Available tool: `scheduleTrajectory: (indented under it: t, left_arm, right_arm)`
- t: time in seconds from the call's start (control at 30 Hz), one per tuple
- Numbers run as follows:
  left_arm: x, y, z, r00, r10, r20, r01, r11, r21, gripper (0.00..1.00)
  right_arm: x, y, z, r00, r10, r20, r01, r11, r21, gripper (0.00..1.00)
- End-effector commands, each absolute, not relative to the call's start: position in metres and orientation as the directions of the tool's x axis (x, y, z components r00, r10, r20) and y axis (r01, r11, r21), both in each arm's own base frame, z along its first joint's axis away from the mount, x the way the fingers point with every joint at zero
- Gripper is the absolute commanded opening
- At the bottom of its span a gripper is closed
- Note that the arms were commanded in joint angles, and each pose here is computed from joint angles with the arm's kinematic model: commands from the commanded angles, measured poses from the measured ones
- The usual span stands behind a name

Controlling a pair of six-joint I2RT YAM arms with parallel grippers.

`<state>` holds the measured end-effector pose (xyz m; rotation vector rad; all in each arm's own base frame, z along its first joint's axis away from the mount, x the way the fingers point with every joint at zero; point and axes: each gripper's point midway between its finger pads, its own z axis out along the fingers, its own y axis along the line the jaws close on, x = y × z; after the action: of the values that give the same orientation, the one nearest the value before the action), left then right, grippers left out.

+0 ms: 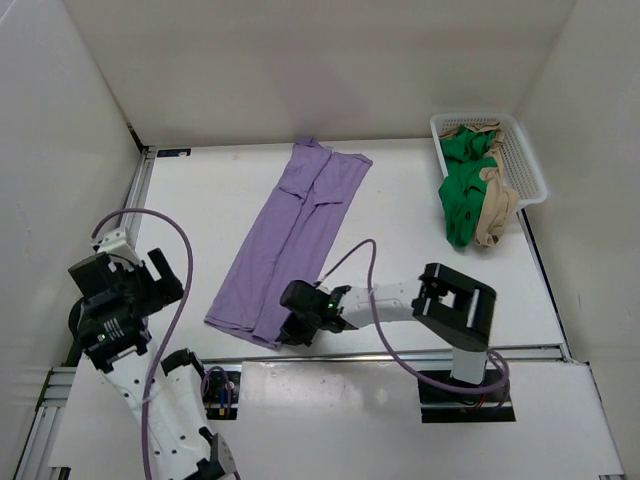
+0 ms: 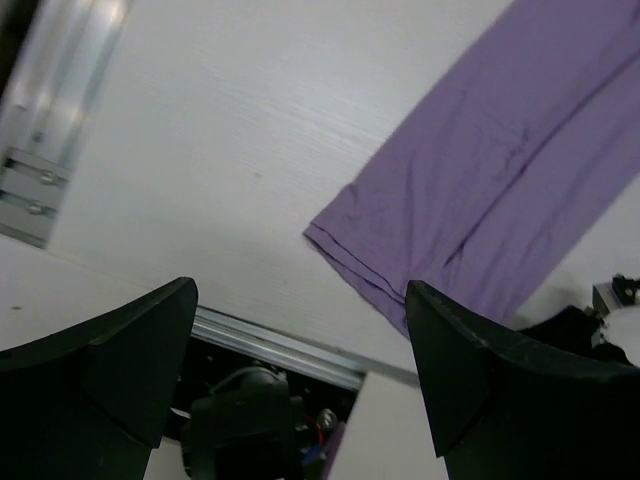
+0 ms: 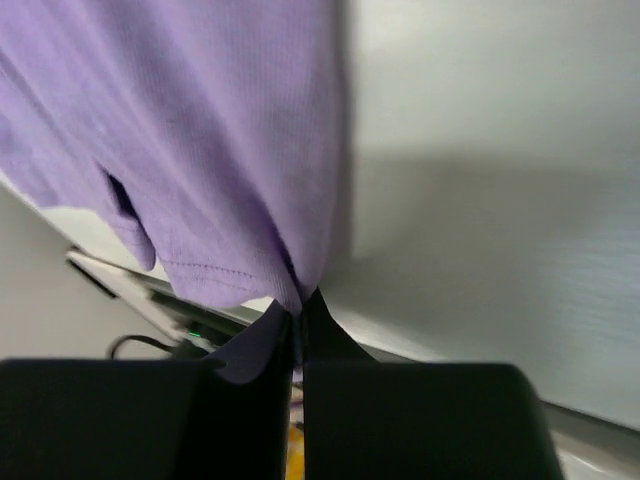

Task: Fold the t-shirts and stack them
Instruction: Rotate the tshirt 90 degrees

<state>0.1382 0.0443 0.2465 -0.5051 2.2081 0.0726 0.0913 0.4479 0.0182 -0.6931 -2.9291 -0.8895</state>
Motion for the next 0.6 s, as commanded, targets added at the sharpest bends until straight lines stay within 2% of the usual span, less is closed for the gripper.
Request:
scheduleTrajectory:
  t: [0.0,0.07,0.17,0.3,0.33,0.4,0.43,0.47,0.5,0.53,0.57]
  left_arm:
    - [0.142,0.009,0.222,-0.678,-0.408,-0.611,-0.282,0.913,-0.296,0.94]
    - [0.151,0.005,0.217,-0.724,-0.435,-0.536,-0.277,0.894,-0.353,0.93]
    - [0.168,0.003,0.231,-0.737,-0.444,-0.509,-0.243,0.878,-0.412,0.93]
    - [0.192,0.007,0.251,-0.726,-0.437,-0.531,-0.194,0.871,-0.451,0.94]
    - [0.197,0.008,0.252,-0.722,-0.434,-0.539,-0.184,0.871,-0.455,0.94]
    - [0.214,0.014,0.245,-0.732,-0.366,-0.575,-0.149,0.909,-0.389,0.98]
    - [0.239,0.024,0.246,-0.7,-0.307,-0.645,-0.113,0.939,-0.324,0.98]
    - [0.253,0.041,0.236,-0.711,-0.257,-0.655,-0.16,0.965,-0.206,0.99]
    - [0.277,0.03,0.206,-0.797,-0.193,-0.572,-0.116,0.979,-0.168,0.99]
    - [0.301,0.031,0.216,-0.796,-0.164,-0.582,-0.101,0.985,-0.139,0.98]
    - [0.305,0.019,0.209,-0.849,-0.149,-0.507,-0.074,0.983,-0.165,0.98]
  right_arm:
    - [0.073,0.382,-0.002,-0.922,0.384,0.057,0.372,0.833,0.409,0.01]
    - [0.069,0.348,-0.006,-0.933,0.361,0.018,0.34,0.861,0.379,0.01]
    - [0.063,0.322,0.0,-0.948,0.319,-0.014,0.288,0.873,0.395,0.01]
    - [0.06,0.294,0.002,-0.968,0.242,-0.065,0.197,0.895,0.401,0.01]
    - [0.061,0.288,0.002,-0.969,0.24,-0.06,0.198,0.898,0.393,0.08]
    - [0.063,0.285,0.005,-0.973,0.215,-0.079,0.166,0.9,0.404,0.29]
    - [0.064,0.287,0.007,-0.977,0.196,-0.089,0.144,0.901,0.41,0.42]
    - [0.063,0.282,0.008,-0.982,0.162,-0.098,0.113,0.917,0.383,0.47]
    - [0.069,0.292,0.02,-0.981,0.153,-0.12,0.093,0.912,0.4,0.52]
    - [0.07,0.294,0.022,-0.983,0.134,-0.127,0.075,0.917,0.391,0.56]
    - [0.072,0.292,0.026,-0.984,0.105,-0.147,0.044,0.928,0.37,0.66]
